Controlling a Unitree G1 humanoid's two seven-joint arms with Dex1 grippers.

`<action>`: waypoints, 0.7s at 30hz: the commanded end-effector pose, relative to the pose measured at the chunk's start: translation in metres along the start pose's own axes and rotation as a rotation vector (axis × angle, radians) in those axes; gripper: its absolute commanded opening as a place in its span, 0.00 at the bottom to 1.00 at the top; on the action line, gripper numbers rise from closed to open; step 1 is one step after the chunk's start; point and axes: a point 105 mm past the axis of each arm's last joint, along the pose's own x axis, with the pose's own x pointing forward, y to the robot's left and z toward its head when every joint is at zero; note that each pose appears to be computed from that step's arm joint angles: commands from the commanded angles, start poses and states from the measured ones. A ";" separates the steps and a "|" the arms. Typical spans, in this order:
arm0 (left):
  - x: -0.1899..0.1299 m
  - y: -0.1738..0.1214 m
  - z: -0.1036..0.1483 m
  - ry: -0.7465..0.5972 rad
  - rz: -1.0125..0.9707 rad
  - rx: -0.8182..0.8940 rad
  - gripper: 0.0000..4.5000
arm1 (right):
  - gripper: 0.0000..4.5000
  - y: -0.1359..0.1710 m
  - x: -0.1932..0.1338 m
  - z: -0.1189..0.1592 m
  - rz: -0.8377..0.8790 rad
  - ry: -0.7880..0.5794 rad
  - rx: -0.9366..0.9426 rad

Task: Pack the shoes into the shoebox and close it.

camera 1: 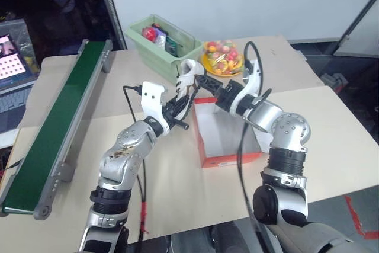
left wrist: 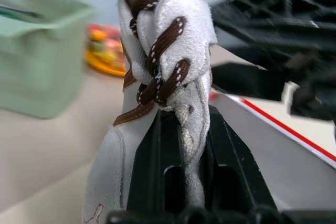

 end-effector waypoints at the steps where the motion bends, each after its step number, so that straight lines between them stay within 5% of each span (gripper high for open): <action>1: 0.001 -0.023 0.016 -0.045 -0.111 0.033 0.00 | 1.00 0.022 0.005 0.004 0.063 -0.006 -0.021; 21: 0.006 -0.008 0.016 -0.031 -0.072 0.063 0.00 | 1.00 0.066 0.013 -0.010 0.203 0.037 0.053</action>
